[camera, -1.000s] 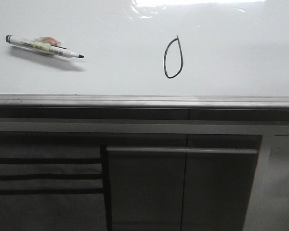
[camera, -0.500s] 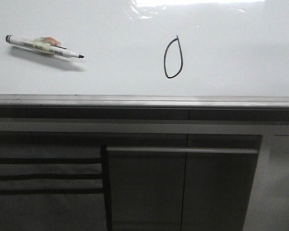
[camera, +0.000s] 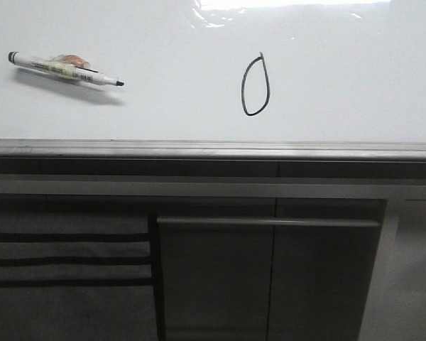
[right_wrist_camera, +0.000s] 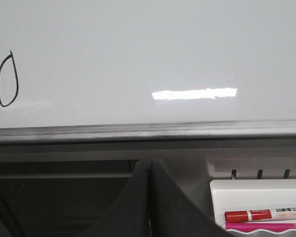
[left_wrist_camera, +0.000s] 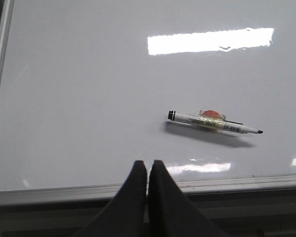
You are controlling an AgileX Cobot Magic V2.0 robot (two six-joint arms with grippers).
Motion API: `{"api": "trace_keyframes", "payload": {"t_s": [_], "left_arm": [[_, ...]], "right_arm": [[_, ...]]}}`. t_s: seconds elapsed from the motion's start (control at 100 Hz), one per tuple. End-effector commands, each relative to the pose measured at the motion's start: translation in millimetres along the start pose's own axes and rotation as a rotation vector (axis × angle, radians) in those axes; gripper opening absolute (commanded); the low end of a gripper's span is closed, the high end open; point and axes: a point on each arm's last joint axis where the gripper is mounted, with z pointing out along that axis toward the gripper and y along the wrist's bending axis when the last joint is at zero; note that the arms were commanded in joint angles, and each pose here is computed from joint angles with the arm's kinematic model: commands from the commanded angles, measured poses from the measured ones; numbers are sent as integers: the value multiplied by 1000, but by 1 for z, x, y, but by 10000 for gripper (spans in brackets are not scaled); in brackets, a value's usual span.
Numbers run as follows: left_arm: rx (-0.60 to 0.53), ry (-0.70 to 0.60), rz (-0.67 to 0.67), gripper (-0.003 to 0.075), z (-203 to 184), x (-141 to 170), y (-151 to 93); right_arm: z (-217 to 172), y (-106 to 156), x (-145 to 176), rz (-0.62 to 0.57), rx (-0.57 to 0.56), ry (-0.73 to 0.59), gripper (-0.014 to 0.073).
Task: Write number 0 on whiteboard
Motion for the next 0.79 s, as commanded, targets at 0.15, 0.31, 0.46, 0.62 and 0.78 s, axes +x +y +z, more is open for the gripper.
{"api": "trace_keyframes", "payload": {"t_s": [0.15,0.31,0.46,0.62,0.78], "left_arm": [[-13,-71,-15,-20,-2,0,1],[-13,-71,-15,-20,-2,0,1],[-13,-71,-15,-20,-2,0,1],[-13,-71,-15,-20,-2,0,1],[-13,-71,-15,-20,-2,0,1]], "right_arm": [[-7,-3,13,-19,24,-159,-73],[-11,-3,15,-25,15,-183,-73],[-11,-3,14,-25,15,-186,-73],[-11,-3,14,-25,15,-186,-73],[-11,-3,14,-25,15,-186,-73]]}}
